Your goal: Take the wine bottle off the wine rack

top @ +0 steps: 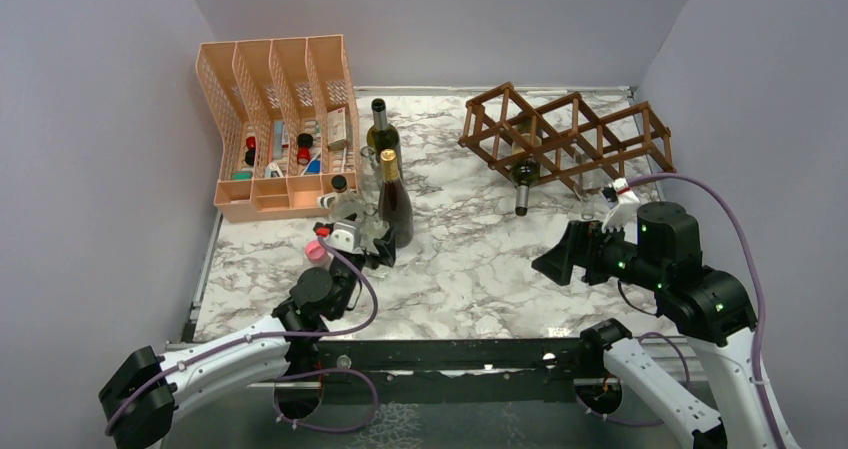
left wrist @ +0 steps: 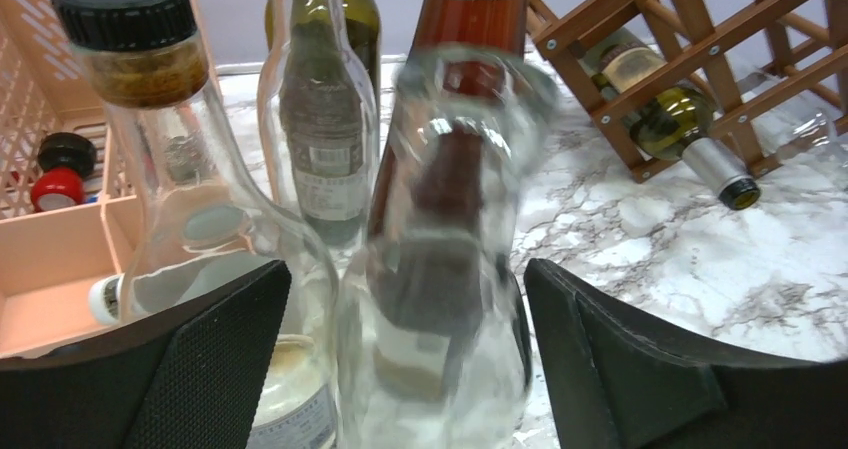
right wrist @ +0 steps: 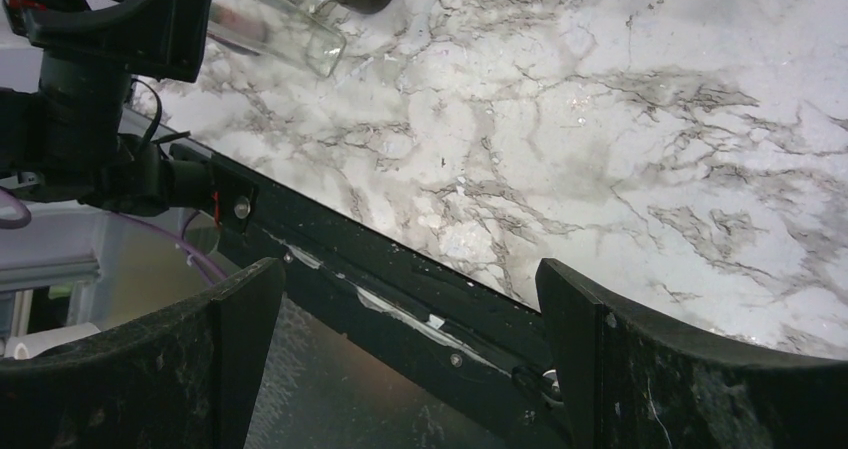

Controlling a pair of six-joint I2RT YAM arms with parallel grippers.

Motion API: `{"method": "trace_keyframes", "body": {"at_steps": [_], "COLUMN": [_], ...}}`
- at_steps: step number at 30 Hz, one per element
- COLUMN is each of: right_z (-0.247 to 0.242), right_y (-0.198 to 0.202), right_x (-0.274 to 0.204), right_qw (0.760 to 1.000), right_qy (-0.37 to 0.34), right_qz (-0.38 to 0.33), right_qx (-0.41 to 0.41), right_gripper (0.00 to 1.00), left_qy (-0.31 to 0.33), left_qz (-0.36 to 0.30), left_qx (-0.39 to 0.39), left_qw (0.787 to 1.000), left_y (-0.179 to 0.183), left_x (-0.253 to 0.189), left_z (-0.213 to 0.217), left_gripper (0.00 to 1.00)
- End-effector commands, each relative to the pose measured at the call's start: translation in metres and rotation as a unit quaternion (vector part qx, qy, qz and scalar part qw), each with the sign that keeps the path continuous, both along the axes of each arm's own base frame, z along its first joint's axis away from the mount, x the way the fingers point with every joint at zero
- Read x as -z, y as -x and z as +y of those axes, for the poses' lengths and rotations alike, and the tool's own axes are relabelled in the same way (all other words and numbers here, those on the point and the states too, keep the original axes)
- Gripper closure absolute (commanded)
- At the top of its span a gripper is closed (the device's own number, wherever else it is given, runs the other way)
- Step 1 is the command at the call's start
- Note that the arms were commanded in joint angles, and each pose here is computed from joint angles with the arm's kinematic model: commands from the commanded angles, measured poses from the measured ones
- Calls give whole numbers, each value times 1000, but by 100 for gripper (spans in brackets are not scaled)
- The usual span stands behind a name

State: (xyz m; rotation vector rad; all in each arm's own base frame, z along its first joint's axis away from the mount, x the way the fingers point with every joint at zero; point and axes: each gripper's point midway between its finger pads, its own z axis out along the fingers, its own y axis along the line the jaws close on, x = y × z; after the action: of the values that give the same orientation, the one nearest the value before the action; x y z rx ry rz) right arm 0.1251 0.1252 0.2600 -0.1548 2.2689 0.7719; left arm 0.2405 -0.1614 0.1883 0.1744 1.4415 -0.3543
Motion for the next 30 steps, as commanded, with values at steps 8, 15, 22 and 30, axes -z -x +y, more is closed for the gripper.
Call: {"method": "trace_keyframes", "body": {"at_steps": [8, 15, 22, 30], "right_z": [7, 8, 12, 1], "right_y": [-4, -6, -8, -23], "right_x": [-3, 0, 11, 34], "right_qw": [1000, 1000, 1000, 999], "right_qy": [-10, -12, -22, 7], "right_qz": [-19, -18, -3, 11], "right_qx": [-20, -20, -15, 30], "right_gripper": [1, 1, 1, 1], "left_qy": [14, 14, 23, -23], "left_qz": [48, 69, 84, -2], "left_qx": [56, 78, 107, 223], "left_qw": [997, 994, 990, 975], "left_y": [13, 29, 47, 66], "left_x": [-33, -61, -99, -211], "left_z": [-15, -7, -2, -36], "left_gripper": [1, 1, 1, 1]}}
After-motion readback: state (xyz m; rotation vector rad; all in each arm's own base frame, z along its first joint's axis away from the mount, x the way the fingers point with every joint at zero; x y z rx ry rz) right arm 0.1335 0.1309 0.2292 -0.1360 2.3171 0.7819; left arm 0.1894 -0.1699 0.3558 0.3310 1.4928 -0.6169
